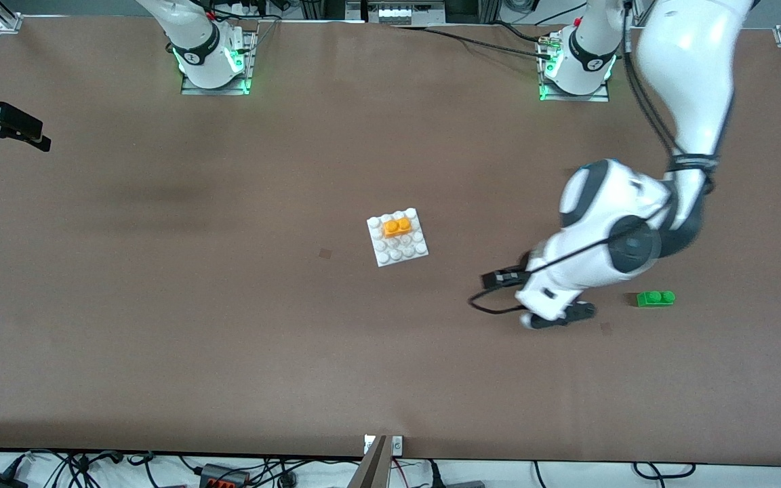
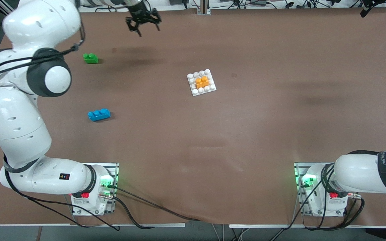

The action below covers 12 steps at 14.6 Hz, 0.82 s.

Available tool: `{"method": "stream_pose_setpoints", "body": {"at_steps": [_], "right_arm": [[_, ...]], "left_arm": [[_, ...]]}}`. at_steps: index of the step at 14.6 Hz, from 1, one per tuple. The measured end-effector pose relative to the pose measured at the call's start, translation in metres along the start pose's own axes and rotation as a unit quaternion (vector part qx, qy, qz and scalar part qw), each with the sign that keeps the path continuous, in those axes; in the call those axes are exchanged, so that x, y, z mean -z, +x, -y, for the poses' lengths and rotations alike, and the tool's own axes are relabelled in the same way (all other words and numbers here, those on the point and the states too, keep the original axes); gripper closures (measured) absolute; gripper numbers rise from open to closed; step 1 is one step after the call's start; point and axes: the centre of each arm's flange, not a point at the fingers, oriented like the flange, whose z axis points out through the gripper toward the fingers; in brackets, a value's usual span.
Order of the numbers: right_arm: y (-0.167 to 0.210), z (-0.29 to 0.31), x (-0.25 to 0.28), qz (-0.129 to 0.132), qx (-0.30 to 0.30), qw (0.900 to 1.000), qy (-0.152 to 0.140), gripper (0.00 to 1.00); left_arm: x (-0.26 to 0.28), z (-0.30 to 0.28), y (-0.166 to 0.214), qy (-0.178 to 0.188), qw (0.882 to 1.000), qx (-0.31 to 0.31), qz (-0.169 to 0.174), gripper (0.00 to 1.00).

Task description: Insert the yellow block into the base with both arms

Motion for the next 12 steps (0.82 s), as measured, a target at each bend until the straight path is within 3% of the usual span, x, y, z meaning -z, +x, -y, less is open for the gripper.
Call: {"method": "stream_pose_setpoints", "body": {"at_steps": [3, 6, 12], "right_arm": [[0.000, 0.000, 0.000, 0.000, 0.000, 1.000, 0.000, 0.00], [0.000, 0.000, 0.000, 0.000, 0.000, 1.000, 0.000, 0.00], [0.000, 0.000, 0.000, 0.000, 0.000, 1.000, 0.000, 0.00]], "left_arm": [[0.049, 0.080, 0.005, 0.043, 0.998, -0.040, 0.016, 0.00], [0.090, 0.114, -0.009, 0.081, 0.994, -0.064, 0.026, 0.00], [0.128, 0.150, -0.019, 0.092, 0.991, -0.097, 0.023, 0.00]]}}
